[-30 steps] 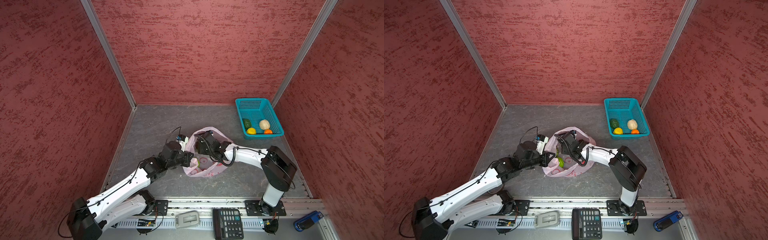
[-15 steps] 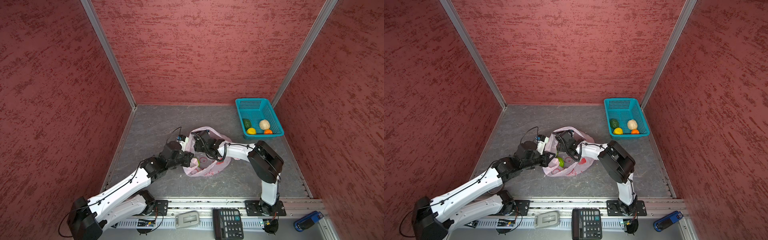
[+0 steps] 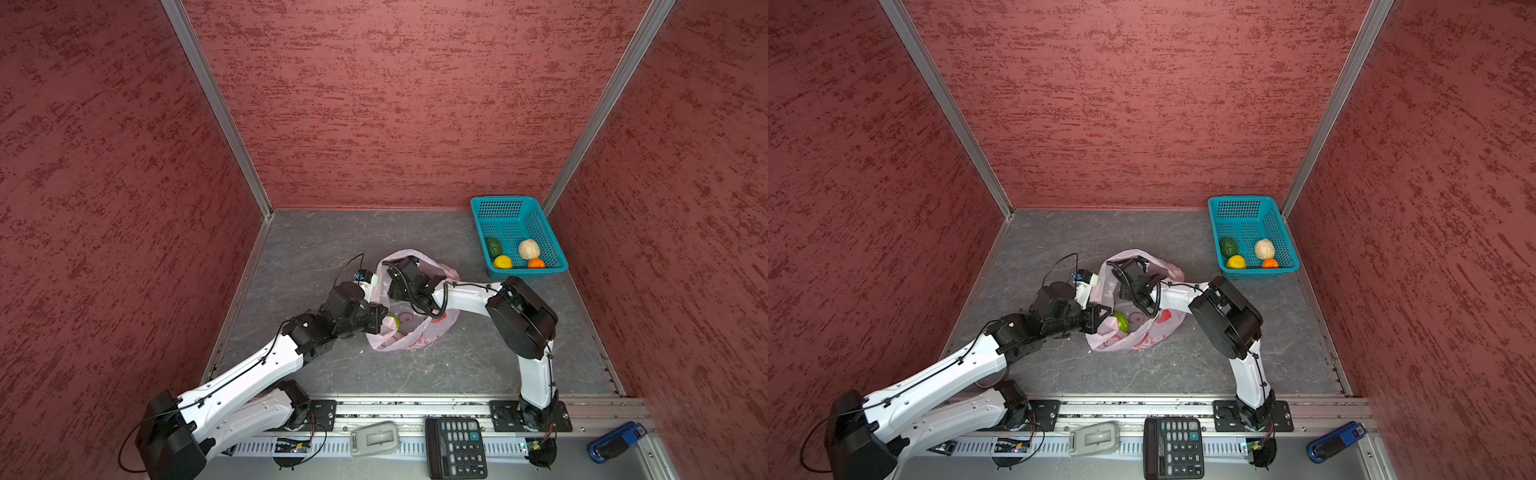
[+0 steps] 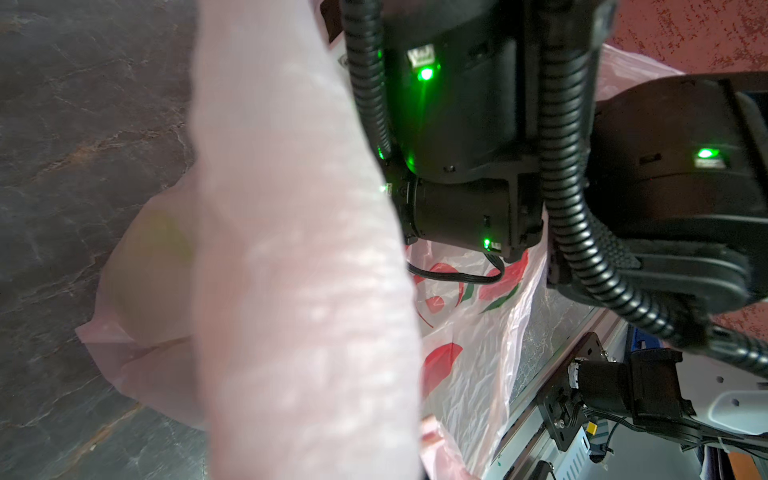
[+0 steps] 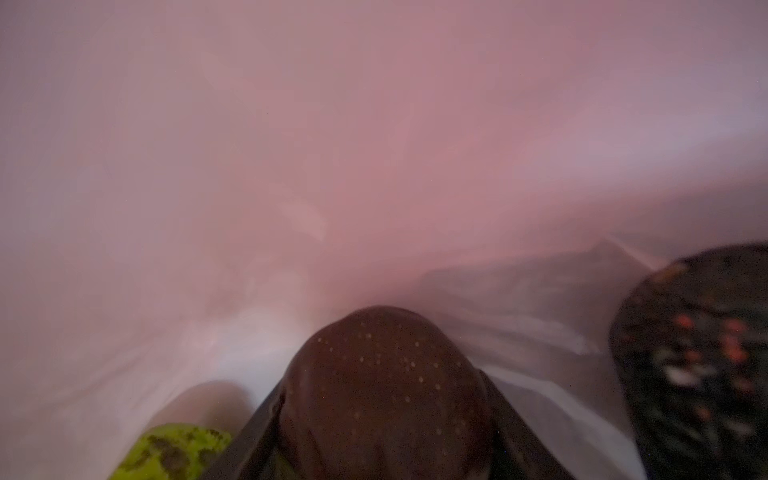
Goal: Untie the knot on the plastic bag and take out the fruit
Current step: 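Lower the right gripper into the bag and grasp the dark purple fruit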
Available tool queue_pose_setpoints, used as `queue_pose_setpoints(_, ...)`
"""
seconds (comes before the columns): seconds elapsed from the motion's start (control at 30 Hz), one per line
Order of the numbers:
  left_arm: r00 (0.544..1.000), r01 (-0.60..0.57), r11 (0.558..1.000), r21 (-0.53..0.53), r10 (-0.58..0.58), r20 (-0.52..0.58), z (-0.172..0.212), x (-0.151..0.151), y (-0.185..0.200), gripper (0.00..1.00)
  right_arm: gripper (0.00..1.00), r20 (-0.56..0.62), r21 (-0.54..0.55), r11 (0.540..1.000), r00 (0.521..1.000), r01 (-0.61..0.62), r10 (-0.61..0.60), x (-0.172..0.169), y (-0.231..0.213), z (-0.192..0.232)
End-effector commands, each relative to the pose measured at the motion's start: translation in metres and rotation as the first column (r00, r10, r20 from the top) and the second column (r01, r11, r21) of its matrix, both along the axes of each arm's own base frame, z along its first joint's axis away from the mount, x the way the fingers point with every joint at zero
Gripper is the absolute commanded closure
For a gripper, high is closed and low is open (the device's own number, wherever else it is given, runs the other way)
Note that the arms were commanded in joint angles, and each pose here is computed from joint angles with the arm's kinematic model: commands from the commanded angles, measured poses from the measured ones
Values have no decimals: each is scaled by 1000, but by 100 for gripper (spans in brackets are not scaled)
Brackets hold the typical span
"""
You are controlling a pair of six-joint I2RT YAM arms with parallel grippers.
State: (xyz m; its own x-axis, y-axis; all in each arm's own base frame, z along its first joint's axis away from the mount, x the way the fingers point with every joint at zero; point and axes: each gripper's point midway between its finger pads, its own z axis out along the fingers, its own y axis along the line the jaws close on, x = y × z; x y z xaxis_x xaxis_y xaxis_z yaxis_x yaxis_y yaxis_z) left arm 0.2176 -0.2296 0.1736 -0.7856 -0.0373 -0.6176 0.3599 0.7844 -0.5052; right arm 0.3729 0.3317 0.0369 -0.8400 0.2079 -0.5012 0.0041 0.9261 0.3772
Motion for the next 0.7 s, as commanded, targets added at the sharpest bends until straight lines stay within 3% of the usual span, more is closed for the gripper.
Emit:
queue_pose_setpoints(0.0, 999, 0, 1000, -29, 1, 36, 12, 6, -6, 100, 58, 58, 62, 998, 998, -7, 4, -2, 2, 38)
queue_pose_setpoints(0.43, 998, -22, 999, -31, 24, 53, 13, 9, -3, 100, 58, 14, 116, 980, 987, -160, 160, -80, 2, 81)
queue_pose_setpoints(0.67, 998, -22, 999, -31, 23, 54, 13, 8, -2, 100, 58, 62, 115, 974, 980, -194, 188, -107, -4, 123)
